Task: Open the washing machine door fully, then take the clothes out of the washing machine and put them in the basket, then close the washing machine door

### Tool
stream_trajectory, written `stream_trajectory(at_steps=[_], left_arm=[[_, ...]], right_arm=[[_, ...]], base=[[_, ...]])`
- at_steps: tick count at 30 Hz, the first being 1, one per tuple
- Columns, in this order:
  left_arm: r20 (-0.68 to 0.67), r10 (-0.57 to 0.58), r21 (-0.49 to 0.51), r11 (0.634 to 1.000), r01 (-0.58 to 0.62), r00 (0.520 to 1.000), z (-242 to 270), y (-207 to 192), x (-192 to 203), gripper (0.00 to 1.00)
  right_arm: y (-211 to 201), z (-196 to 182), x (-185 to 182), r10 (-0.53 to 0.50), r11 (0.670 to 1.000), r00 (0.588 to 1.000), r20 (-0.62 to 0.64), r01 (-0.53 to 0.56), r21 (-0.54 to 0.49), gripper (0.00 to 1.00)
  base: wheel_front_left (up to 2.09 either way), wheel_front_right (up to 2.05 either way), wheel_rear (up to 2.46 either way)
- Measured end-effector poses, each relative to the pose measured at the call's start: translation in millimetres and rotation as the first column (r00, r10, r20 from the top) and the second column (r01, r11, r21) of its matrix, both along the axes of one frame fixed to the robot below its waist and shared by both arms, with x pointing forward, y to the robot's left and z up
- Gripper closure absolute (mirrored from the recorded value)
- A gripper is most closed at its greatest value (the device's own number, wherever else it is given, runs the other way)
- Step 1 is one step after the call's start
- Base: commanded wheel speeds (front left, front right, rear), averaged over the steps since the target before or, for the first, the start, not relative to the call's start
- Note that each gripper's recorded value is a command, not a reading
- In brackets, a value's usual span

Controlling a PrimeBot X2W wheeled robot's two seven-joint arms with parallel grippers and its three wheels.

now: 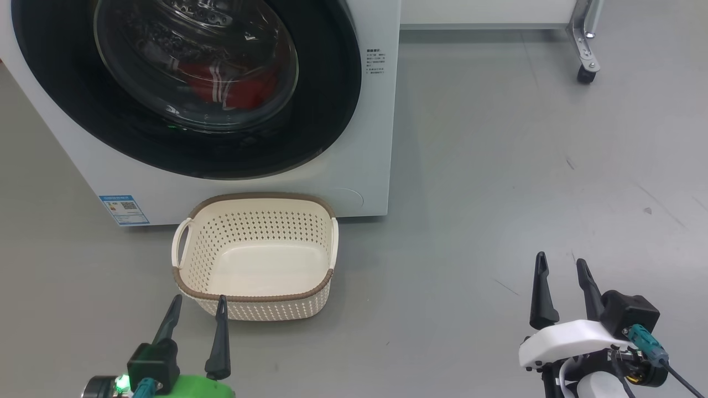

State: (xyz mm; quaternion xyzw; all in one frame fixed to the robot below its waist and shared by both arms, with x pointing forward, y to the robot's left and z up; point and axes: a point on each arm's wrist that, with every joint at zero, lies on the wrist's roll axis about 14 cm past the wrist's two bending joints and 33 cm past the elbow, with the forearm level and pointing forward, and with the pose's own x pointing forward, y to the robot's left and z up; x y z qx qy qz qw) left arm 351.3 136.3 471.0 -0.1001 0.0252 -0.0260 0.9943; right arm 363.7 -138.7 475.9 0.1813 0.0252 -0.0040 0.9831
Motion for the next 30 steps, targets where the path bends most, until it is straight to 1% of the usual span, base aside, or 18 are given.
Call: stream_trajectory(at_steps=[17,22,30], left_arm=[[-0.02,0.011,0.009,1.0,-0.01,1.0,-5.9,0.7,-0.5,0.0],[-0.021,0.01,0.009,1.0,-0.01,1.0,-6.0,0.4,-0.3,0.0],[-0.024,0.017,0.012,1.0,-0.017,1.0,-6.9,1.5,-0.2,0.0]], right_arm=[[3.7,-3.9,2.0,0.009,1.0,1.0,-0.014,-0.009,-0.007,0.0],[10.9,-9.7,-0.5,0.04,0.998,0.999,-0.029,-0.041,-0.039,0.0],[10.3,-8.3,2.5,0.038,0.998,0.999,-0.025,-0.039,-0.041,0.0]], base=[[0.0,0.0,0.0],[0.0,0.0,0.0],[0.0,0.0,0.0]])
